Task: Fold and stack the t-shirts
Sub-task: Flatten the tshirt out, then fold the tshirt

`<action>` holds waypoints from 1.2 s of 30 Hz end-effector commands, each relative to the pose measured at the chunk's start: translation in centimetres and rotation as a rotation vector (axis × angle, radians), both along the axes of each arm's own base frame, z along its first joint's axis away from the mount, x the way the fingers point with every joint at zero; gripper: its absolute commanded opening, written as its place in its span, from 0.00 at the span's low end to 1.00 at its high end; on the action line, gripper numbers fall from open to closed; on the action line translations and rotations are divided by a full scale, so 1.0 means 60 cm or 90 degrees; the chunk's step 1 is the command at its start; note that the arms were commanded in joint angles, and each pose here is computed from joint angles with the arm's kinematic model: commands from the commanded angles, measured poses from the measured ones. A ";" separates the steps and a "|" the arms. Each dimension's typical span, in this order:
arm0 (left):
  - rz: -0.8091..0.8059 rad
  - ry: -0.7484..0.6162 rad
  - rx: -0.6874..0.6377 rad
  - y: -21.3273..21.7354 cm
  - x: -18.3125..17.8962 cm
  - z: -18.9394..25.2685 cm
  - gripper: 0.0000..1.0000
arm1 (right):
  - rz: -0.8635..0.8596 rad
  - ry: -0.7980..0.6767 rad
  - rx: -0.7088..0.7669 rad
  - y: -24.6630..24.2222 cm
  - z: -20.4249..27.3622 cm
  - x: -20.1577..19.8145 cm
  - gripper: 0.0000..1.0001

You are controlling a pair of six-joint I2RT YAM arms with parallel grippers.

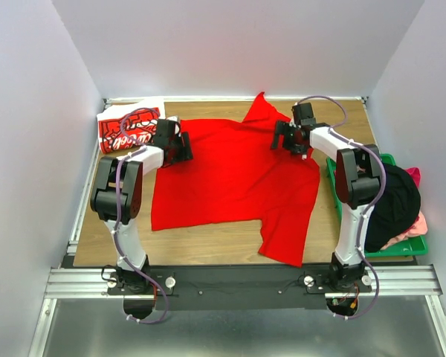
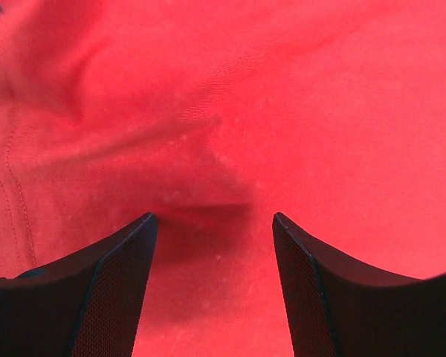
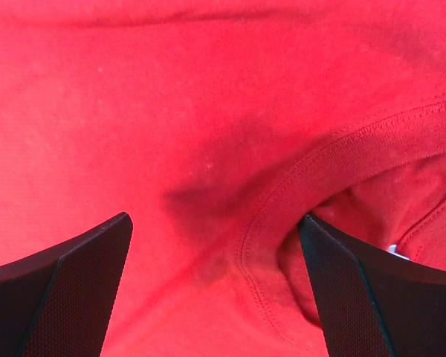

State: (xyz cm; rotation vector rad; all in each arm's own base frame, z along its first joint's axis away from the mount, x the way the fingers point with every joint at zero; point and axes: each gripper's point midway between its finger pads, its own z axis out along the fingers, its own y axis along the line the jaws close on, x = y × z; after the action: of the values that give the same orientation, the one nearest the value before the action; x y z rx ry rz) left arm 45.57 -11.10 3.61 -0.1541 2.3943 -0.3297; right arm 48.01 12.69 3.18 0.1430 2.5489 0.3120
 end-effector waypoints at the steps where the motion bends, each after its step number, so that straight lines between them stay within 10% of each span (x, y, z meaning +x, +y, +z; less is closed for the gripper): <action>1: -0.015 0.062 -0.001 0.009 -0.007 -0.031 0.72 | -0.016 0.078 0.011 0.003 -0.074 -0.013 0.98; 11: -0.009 0.012 0.016 0.013 0.047 0.025 0.71 | 0.000 0.055 0.030 0.018 -0.067 0.043 0.98; 20: 0.047 0.009 0.072 0.027 -0.038 0.045 0.71 | 0.031 -0.047 0.013 0.012 0.053 0.067 0.99; 36: 0.022 0.076 0.023 -0.004 -0.129 -0.031 0.72 | 0.055 0.011 0.037 0.021 0.049 -0.064 1.00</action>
State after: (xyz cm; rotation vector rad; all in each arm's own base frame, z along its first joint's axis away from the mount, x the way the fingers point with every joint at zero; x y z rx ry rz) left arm 37.66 -10.92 2.99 -0.2022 2.4856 -0.2254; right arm 46.35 13.60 9.15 0.0612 2.4721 0.3942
